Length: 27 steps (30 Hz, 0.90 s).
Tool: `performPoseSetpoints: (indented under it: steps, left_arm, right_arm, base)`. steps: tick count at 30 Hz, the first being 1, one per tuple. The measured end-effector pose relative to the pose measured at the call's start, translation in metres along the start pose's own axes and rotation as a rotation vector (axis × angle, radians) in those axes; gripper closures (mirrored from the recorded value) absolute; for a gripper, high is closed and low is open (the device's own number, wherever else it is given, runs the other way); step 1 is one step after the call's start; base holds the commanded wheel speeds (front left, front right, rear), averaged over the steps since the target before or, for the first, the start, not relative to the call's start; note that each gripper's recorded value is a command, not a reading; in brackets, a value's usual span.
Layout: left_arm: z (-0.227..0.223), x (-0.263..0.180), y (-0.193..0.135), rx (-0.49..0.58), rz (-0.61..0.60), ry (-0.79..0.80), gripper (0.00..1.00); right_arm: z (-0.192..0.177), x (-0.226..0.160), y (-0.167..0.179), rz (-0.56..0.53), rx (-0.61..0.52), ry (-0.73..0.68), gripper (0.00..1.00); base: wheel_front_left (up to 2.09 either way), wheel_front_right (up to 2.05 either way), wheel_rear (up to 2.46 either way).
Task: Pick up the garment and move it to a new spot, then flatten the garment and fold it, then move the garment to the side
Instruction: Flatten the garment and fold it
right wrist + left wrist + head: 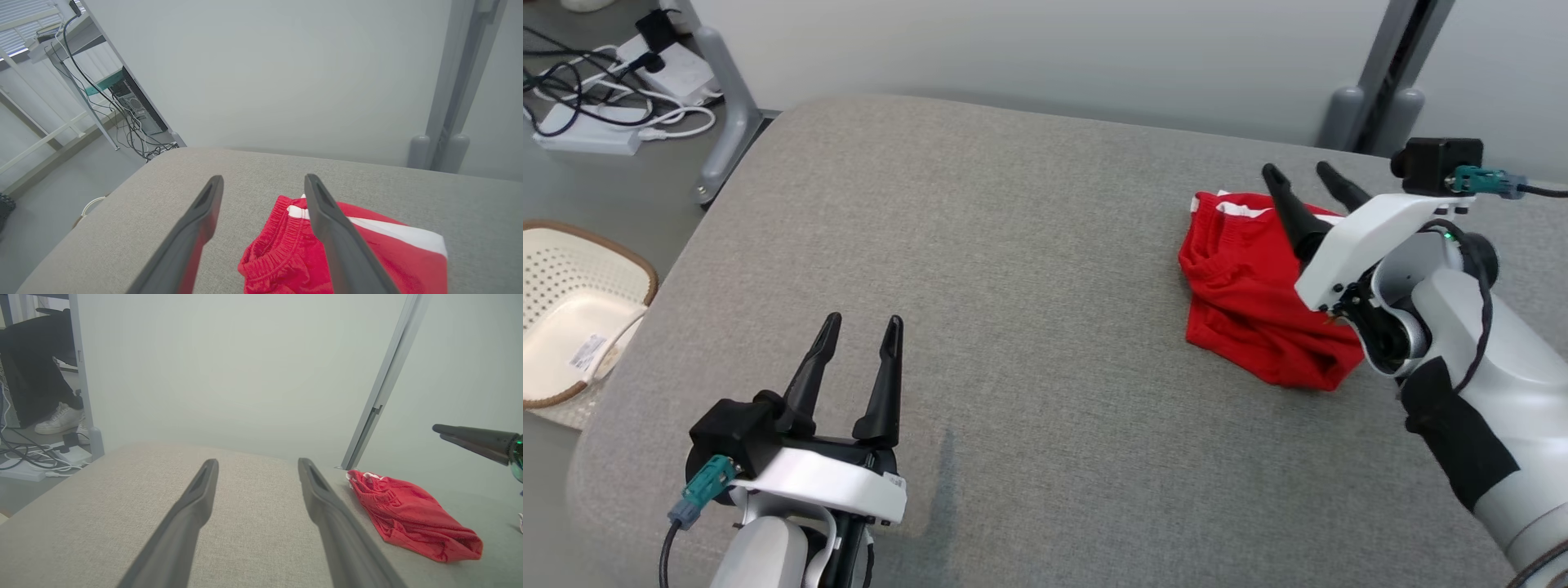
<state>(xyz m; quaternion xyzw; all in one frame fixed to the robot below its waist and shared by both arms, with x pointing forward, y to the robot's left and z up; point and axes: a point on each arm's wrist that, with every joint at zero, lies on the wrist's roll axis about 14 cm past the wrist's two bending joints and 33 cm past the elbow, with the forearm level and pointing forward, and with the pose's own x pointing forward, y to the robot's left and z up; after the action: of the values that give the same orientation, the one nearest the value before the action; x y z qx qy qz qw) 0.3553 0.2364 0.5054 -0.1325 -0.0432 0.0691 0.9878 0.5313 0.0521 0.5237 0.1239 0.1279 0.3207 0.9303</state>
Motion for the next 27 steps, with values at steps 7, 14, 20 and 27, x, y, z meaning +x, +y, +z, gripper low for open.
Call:
performPoseSetpoints:
  steps: [7, 14, 20, 27]
  left_arm:
    - [0.009, 0.013, -0.017, -0.032, -0.043, -0.037, 0.00]
    - [0.022, 0.018, -0.028, -0.056, -0.071, -0.079, 0.00]
    - [0.028, 0.020, -0.029, -0.080, -0.067, -0.105, 0.00]
    - [0.025, 0.017, -0.037, -0.064, -0.092, -0.099, 0.00]
  right_arm:
    - [0.054, -0.035, -0.044, -0.079, -0.186, -0.193, 0.00]
    - [0.067, -0.087, -0.085, -0.180, -0.278, -0.279, 0.00]
    - [0.079, -0.132, -0.096, -0.254, -0.316, -0.404, 0.00]
    - [0.062, -0.185, -0.109, -0.396, -0.284, -0.474, 0.00]
  base:
    - [0.00, 0.00, 0.00]
    - [0.00, 0.00, 0.00]
    - [0.00, 0.00, 0.00]
    - [0.00, 0.00, 0.00]
